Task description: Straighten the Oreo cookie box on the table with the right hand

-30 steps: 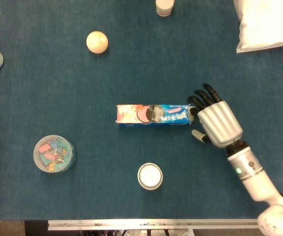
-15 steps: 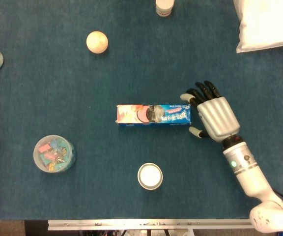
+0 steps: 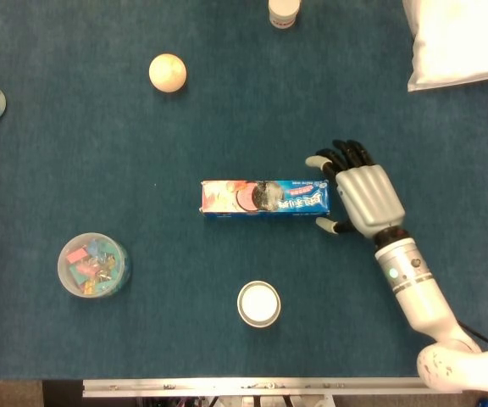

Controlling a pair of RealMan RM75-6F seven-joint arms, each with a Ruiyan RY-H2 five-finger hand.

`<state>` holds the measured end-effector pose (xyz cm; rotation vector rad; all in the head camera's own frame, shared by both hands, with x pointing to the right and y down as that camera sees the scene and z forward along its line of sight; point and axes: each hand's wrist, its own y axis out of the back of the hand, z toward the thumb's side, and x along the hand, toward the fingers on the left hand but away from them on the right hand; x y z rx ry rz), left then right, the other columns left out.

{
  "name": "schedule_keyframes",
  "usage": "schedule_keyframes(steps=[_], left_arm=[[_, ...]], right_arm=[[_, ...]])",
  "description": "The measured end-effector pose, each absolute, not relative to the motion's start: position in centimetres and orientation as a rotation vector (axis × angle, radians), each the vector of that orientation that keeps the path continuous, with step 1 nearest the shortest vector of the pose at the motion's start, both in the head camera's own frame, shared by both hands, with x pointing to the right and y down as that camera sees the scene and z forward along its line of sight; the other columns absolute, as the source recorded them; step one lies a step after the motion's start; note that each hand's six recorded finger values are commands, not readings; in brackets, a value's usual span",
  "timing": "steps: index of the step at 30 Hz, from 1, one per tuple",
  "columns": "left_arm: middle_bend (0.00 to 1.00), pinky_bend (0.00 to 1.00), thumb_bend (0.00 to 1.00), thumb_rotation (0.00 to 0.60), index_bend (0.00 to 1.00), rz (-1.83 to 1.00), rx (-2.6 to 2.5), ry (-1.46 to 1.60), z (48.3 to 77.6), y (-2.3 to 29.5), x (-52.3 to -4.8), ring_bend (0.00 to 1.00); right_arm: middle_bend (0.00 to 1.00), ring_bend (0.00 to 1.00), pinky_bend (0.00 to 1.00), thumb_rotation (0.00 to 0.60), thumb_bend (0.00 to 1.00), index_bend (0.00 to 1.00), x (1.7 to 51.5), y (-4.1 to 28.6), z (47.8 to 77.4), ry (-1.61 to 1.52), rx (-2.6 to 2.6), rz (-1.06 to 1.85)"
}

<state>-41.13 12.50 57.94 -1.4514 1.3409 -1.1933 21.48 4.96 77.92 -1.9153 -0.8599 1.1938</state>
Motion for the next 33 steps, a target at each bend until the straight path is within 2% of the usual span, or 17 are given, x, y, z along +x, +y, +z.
schedule_keyframes(steps=[9, 14, 16, 18, 22, 24, 33], left_arm=[[0.56, 0.50, 0.28, 0.600, 0.68, -1.196, -1.453, 1.336, 58.04, 12.53, -41.08, 0.38], [0.56, 0.50, 0.28, 0.600, 0.68, -1.195, -1.453, 1.335, 58.03, 12.54, -41.05, 0.38], [0.56, 0.50, 0.28, 0.600, 0.68, -1.196, -1.453, 1.335, 58.04, 12.55, -41.05, 0.38], [0.56, 0.50, 0.28, 0.600, 0.68, -1.196, -1.453, 1.335, 58.04, 12.55, -41.05, 0.38], [0.56, 0.50, 0.28, 0.600, 0.68, -1.196, -1.453, 1.335, 58.03, 12.55, -41.04, 0.38], [0.56, 0.50, 0.28, 0.600, 0.68, -1.196, -1.452, 1.334, 58.05, 12.55, -41.04, 0.38], [0.56, 0.50, 0.28, 0.600, 0.68, -1.199, -1.452, 1.333, 58.12, 12.52, -41.06, 0.38]], right_arm=[[0.22, 0.08, 0.09, 0.600, 0.00, 0.43, 21.85, 4.88, 78.41, -0.890, -1.942, 1.214], [0.23, 0.08, 0.09, 0.600, 0.06, 0.47, 21.99, 4.83, 78.44, -0.895, -1.937, 1.220], [0.23, 0.08, 0.09, 0.600, 0.05, 0.47, 22.01, 4.85, 78.42, -0.894, -1.935, 1.220], [0.23, 0.08, 0.09, 0.600, 0.01, 0.47, 22.02, 4.90, 78.41, -0.886, -1.935, 1.217], [0.23, 0.08, 0.09, 0.600, 0.00, 0.36, 22.16, 4.96, 78.41, -0.864, -1.935, 1.209], [0.23, 0.08, 0.09, 0.600, 0.00, 0.34, 22.20, 4.95, 78.40, -0.865, -1.934, 1.206], [0.22, 0.08, 0.09, 0.600, 0.00, 0.32, 22.31, 5.03, 78.49, -0.867, -1.951, 1.207]])
